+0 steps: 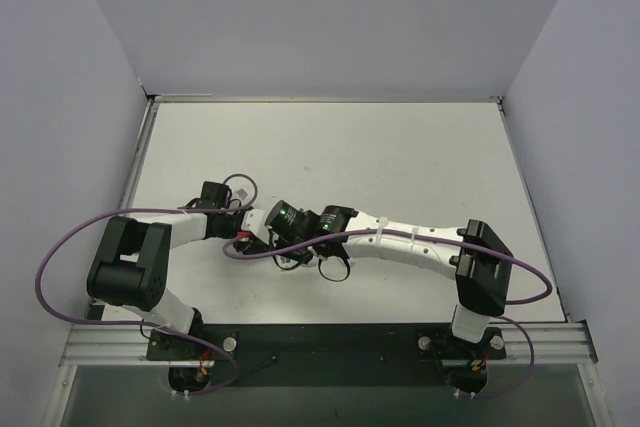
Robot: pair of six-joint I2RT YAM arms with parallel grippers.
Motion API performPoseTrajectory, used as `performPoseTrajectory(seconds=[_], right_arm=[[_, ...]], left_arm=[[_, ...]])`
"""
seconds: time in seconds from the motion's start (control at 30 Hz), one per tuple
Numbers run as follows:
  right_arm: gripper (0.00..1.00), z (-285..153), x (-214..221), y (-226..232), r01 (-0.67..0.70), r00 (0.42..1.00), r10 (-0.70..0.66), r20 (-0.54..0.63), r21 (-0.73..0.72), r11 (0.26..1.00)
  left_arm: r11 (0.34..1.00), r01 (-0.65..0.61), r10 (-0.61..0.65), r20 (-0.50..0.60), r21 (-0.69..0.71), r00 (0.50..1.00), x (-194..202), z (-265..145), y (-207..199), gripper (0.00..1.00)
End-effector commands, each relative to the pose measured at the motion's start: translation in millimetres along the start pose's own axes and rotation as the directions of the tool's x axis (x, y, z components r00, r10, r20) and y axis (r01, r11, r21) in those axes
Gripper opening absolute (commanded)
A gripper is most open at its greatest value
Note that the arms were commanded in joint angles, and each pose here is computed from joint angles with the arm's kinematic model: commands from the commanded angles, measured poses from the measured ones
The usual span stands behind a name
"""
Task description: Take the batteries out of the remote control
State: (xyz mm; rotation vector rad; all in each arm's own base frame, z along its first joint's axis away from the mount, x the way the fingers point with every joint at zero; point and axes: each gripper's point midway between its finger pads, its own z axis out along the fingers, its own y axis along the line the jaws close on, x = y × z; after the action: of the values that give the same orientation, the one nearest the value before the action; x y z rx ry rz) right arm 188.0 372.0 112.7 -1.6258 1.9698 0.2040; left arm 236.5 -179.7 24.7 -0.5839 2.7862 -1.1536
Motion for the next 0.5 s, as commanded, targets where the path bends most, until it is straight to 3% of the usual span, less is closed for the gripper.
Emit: performPoseTrajectory(seconds=[0.0, 0.47], right_arm=[[0.0, -6.0, -10.5, -3.7, 0.083, 0.996, -0.083, 0.011, 0.013, 0.996], [0.0, -2.9, -10.2, -2.6, 0.215, 0.977, -0.215, -0.017, 0.038, 0.976]], left_arm=[[1.0, -0.016, 0.016, 0.008, 0.026, 1.0, -6.0, -3.6, -7.2, 0.41], [0.999, -0.012, 0.012, -0.004, 0.032, 1.0, -9.0, -0.4, -9.0, 0.39]])
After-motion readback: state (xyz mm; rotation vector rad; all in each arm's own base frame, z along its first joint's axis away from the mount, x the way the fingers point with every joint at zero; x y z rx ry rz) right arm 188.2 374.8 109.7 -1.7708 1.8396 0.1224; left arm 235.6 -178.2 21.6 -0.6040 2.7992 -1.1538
